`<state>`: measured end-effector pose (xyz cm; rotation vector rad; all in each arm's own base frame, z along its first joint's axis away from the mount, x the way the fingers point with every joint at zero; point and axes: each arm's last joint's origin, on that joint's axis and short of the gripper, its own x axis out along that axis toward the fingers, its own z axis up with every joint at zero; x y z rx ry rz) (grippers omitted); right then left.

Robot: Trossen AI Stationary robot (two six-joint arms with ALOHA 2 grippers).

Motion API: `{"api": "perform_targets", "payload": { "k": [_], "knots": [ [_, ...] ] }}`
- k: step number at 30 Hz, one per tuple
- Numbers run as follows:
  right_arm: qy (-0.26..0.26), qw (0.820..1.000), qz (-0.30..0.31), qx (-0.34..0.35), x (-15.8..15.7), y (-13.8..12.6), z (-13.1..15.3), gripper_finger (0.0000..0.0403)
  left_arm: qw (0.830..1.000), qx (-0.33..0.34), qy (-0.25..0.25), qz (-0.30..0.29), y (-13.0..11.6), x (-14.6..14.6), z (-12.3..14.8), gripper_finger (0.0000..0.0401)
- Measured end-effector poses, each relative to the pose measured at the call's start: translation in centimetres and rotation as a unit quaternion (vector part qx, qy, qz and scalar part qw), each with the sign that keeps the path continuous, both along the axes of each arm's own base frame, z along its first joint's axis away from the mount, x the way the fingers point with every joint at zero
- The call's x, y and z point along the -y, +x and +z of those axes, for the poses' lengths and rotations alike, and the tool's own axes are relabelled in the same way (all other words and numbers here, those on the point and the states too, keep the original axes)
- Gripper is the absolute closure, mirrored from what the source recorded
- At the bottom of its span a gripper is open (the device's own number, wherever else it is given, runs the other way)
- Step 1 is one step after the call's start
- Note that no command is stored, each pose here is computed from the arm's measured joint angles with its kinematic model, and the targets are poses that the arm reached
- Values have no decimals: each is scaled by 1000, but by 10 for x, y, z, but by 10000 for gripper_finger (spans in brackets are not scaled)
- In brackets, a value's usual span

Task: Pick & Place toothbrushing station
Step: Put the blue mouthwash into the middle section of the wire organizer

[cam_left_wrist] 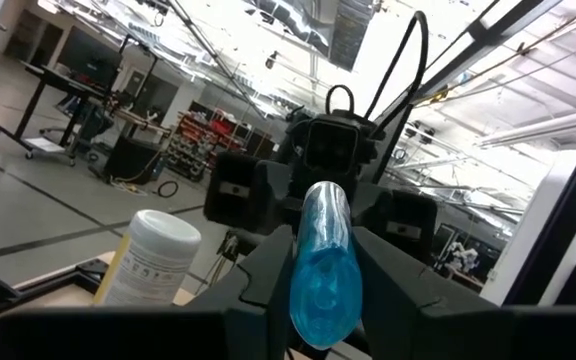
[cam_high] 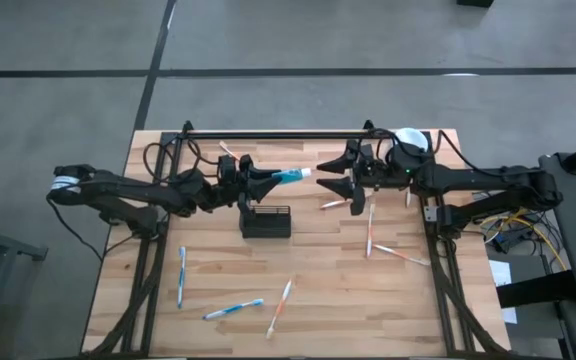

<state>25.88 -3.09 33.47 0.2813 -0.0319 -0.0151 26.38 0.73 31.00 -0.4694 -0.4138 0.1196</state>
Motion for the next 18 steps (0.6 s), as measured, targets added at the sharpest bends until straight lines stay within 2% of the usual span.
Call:
{"api": "perform_targets", "payload": {
  "k": [7, 12, 18],
  "knots": [
    [2, 1000, 0, -1, 0, 2, -2, 202, 1000, 1, -1, 0, 0, 0, 0, 307],
    [30, 1000, -6, 7, 1, 2, 0, 202, 1000, 1, -1, -1, 0, 0, 0, 307],
    [28, 1000, -8, 8, 1, 2, 0, 202, 1000, 1, -1, -1, 0, 0, 0, 307]
  ]
}}
